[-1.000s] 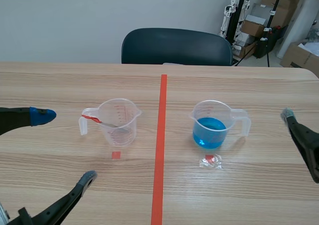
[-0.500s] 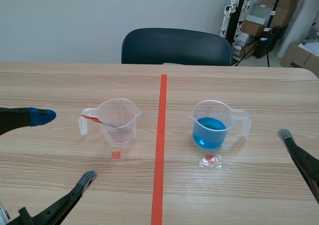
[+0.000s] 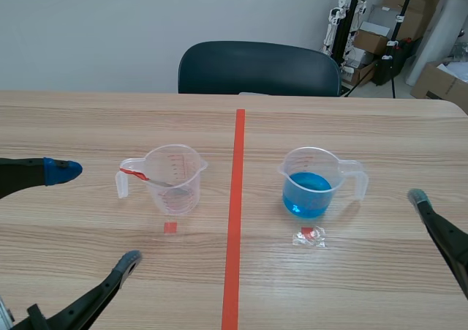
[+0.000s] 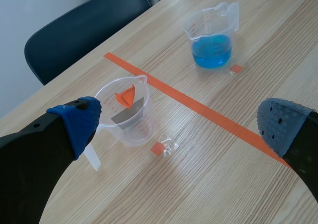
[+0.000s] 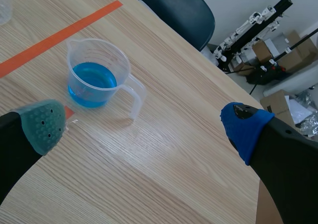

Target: Do the redox reaction experiment. lift the metal plate out of the left beaker

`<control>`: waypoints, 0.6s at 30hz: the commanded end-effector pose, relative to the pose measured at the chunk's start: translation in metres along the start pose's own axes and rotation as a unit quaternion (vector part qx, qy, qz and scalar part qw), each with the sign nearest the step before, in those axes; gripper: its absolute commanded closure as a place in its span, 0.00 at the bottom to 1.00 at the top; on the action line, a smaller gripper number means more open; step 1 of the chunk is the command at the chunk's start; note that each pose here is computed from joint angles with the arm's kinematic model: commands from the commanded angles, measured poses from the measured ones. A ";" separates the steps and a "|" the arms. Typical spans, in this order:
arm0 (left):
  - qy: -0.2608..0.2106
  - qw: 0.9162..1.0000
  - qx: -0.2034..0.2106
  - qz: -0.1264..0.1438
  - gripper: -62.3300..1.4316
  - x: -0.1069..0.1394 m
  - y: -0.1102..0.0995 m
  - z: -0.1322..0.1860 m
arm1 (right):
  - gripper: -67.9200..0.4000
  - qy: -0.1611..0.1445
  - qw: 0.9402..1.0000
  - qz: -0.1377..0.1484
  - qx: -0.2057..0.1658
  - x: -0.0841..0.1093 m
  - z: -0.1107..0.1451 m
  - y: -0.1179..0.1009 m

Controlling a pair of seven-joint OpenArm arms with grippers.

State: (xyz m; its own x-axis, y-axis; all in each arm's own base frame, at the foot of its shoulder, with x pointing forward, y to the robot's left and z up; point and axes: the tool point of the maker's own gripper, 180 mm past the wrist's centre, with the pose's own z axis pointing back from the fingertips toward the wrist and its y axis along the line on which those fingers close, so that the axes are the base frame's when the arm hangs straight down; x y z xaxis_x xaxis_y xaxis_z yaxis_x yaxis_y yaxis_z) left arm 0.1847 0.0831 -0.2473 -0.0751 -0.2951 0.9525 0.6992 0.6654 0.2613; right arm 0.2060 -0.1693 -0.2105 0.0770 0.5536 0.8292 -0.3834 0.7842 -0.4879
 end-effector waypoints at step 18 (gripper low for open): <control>-0.008 1.000 0.005 0.007 0.00 0.004 0.000 0.000 | 0.00 -0.044 0.998 0.031 0.037 0.020 -0.008 0.002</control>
State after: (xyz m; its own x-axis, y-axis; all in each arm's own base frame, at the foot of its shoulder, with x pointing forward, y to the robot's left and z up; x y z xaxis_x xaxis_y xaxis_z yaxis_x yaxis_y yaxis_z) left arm 0.1846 0.0832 -0.2479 -0.0727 -0.2965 0.9523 0.6992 0.6657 0.2606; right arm 0.2106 -0.1556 -0.2050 0.0062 0.5763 0.8172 -0.4639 0.7256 -0.5081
